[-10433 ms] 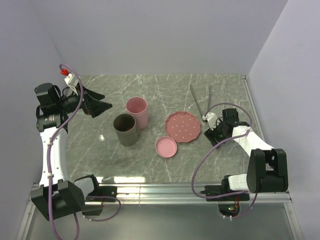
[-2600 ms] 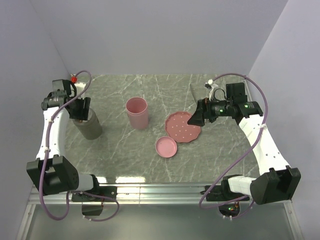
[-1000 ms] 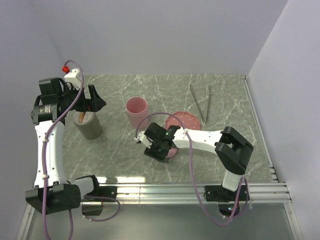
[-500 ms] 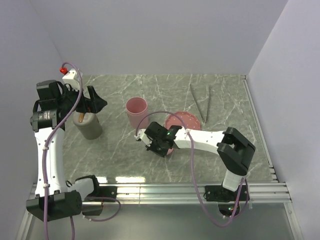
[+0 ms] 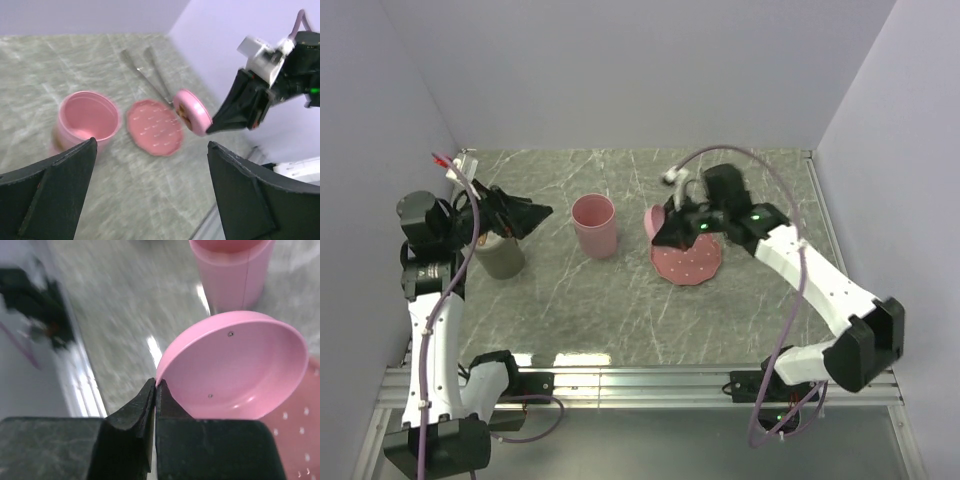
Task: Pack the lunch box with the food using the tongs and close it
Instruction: Pass the lid of the lunch box from the right arm to the left, then put the lid back on the lunch box
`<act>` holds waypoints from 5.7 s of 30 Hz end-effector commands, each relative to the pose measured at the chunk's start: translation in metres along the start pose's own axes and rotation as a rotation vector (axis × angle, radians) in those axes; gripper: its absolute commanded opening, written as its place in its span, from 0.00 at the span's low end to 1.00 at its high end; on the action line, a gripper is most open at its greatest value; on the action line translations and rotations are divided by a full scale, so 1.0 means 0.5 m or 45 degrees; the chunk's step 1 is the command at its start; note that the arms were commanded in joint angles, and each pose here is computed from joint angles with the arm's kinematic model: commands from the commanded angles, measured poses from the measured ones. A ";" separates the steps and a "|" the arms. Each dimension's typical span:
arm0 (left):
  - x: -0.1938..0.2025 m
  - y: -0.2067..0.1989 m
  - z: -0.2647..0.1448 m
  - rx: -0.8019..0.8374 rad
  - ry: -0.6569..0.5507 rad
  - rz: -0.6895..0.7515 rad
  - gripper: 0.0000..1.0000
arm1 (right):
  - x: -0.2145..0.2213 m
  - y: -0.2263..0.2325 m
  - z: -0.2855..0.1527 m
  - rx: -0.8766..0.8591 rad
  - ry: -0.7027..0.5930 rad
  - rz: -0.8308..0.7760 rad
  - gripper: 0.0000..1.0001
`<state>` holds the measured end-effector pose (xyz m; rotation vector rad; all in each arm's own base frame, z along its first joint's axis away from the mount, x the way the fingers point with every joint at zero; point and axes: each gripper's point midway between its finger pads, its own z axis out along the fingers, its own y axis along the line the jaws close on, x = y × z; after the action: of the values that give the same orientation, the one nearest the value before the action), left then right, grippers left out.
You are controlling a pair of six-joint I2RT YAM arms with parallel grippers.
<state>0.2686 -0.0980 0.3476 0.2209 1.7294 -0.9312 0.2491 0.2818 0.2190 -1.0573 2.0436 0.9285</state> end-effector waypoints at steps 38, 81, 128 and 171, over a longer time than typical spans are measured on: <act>-0.090 -0.306 0.235 0.663 -0.249 -0.232 0.65 | -0.360 0.121 -0.274 -0.798 -0.911 0.428 0.00; -0.067 -0.291 0.275 0.539 -0.167 -0.227 0.01 | -0.345 0.078 -0.232 -0.661 -0.781 0.473 0.49; 0.158 0.118 0.350 -0.483 0.803 0.462 0.00 | -0.141 -0.250 -0.339 0.551 -0.492 0.479 1.00; 0.263 0.258 0.303 -0.740 0.946 0.602 0.00 | -0.127 -0.251 -0.325 0.521 -0.483 0.490 1.00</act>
<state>0.4045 -0.1856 0.1837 0.5958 2.3187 -0.1027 0.3519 0.1237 0.3028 -0.2328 2.0821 0.7845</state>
